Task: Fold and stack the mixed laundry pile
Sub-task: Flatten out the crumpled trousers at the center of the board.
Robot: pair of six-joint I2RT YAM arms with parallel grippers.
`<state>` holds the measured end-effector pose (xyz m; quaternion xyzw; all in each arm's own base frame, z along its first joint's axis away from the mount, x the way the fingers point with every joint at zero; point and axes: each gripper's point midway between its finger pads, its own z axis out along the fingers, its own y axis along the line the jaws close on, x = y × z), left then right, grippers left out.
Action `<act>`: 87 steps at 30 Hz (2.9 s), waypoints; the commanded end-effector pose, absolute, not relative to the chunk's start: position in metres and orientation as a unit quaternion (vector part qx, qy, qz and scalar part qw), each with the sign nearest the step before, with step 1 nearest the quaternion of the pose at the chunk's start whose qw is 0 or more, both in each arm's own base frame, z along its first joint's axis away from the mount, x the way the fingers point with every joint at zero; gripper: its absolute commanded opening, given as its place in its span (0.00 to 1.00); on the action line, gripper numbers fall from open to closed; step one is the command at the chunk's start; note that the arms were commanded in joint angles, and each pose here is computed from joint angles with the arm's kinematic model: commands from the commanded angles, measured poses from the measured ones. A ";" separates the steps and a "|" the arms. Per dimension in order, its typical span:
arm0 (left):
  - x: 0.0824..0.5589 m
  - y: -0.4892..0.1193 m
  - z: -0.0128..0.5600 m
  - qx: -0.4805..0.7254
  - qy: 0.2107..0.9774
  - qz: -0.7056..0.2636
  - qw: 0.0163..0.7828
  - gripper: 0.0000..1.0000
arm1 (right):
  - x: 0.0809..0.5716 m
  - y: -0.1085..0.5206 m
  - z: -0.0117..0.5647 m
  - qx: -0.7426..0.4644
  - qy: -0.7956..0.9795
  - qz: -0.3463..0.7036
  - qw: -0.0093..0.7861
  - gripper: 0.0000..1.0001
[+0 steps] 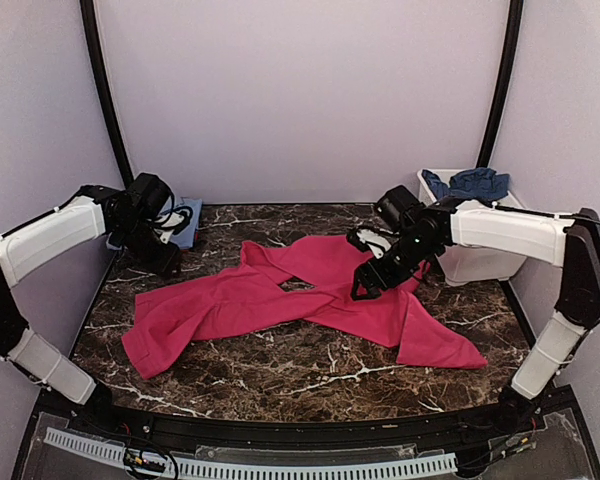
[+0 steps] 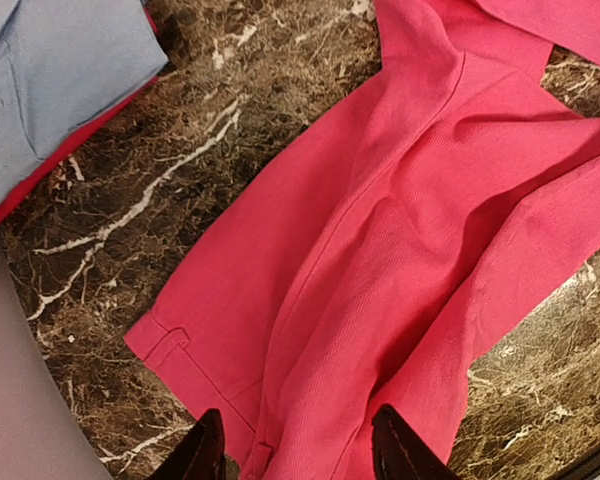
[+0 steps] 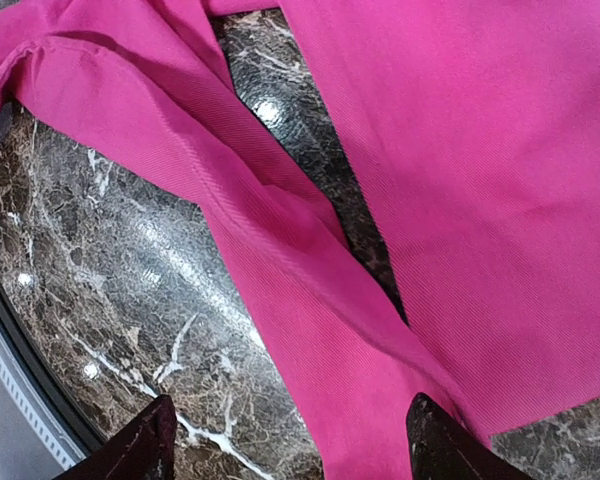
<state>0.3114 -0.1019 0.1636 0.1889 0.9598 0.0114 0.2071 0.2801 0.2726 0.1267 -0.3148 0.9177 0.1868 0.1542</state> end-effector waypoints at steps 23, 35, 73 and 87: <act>0.312 -0.085 0.032 0.247 0.959 0.136 0.016 0.30 | 0.093 0.313 0.039 -0.450 0.871 0.183 -0.069 0.00; 0.357 -0.038 0.126 0.090 0.978 0.070 0.174 0.66 | 0.097 0.313 0.091 -0.437 0.877 0.198 -0.005 0.11; 0.389 0.027 -0.010 0.096 0.980 0.174 -0.028 0.15 | 0.177 0.399 0.046 -0.516 0.824 0.236 0.010 0.00; 0.408 -0.004 0.123 -0.140 0.962 -0.033 0.233 0.48 | 0.125 0.419 0.042 -0.531 0.806 0.261 -0.007 0.00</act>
